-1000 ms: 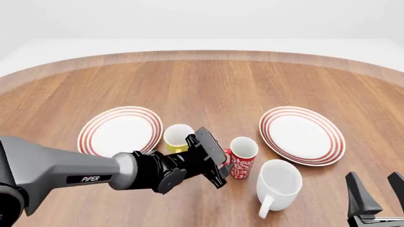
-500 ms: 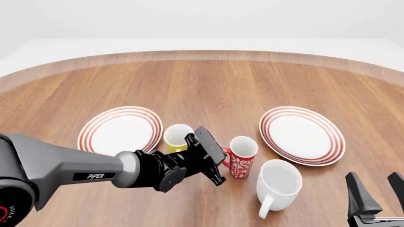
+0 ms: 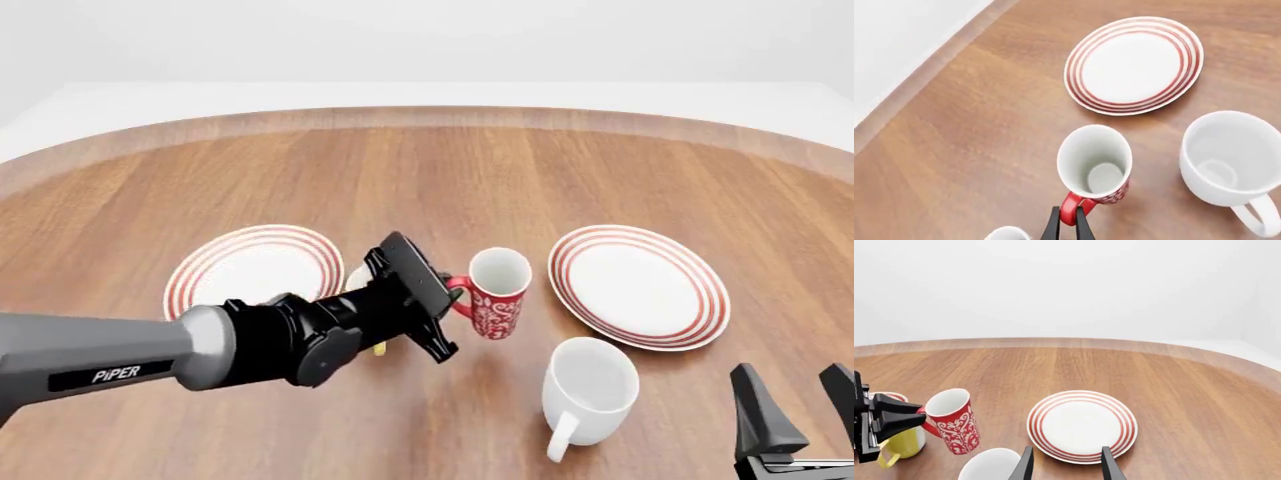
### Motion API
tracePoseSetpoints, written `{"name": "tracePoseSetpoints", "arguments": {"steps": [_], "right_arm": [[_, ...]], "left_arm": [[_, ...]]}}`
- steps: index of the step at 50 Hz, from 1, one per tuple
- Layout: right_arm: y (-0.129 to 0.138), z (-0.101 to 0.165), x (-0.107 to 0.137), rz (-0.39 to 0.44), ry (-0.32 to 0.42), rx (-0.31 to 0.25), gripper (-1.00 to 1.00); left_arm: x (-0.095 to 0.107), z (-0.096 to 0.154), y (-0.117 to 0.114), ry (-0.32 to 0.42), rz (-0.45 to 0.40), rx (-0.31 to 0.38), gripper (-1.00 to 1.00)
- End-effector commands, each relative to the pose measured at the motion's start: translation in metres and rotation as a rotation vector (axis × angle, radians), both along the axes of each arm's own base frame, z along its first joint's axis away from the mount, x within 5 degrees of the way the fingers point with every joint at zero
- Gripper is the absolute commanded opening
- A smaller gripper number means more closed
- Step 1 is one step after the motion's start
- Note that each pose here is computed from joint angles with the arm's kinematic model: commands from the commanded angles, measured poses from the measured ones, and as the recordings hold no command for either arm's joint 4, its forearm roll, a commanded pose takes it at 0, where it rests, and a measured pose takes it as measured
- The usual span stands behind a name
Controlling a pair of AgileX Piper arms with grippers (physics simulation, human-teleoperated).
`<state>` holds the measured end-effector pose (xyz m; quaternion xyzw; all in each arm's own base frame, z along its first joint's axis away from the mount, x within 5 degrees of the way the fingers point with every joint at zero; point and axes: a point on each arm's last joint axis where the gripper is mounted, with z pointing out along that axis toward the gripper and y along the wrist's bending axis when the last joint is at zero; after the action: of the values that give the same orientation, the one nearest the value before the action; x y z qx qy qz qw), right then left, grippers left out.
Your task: Put the red mug on the left plate.
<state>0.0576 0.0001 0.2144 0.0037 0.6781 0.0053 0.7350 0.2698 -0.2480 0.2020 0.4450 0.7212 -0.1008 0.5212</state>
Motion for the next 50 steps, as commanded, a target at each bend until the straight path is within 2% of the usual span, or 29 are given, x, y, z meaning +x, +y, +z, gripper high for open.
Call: {"name": "tracePoseSetpoints", "arguments": {"steps": [1, 5, 14, 23, 34, 50], "right_arm": [[0.000, 0.000, 0.000, 0.000, 0.000, 0.000, 1.00], [0.000, 0.000, 0.000, 0.000, 0.000, 0.000, 1.00], [0.000, 0.000, 0.000, 0.000, 0.000, 0.000, 1.00], [0.000, 0.000, 0.000, 0.000, 0.000, 0.000, 1.00], [0.000, 0.000, 0.000, 0.000, 0.000, 0.000, 1.00], [0.000, 0.000, 0.000, 0.000, 0.000, 0.000, 1.00]], "left_arm": [[-0.009, 0.040, 0.019, -0.073, 0.015, -0.041, -1.00], [-0.014, 0.057, 0.027, -0.099, 0.021, -0.060, -1.00], [-0.017, 0.066, 0.035, -0.133, 0.021, -0.042, -1.00], [-0.020, 0.086, 0.046, -0.170, 0.036, -0.054, -1.00], [-0.018, 0.107, 0.060, -0.195, 0.082, -0.085, -1.00], [-0.016, 0.133, 0.088, -0.243, 0.151, -0.077, -1.00]]}}
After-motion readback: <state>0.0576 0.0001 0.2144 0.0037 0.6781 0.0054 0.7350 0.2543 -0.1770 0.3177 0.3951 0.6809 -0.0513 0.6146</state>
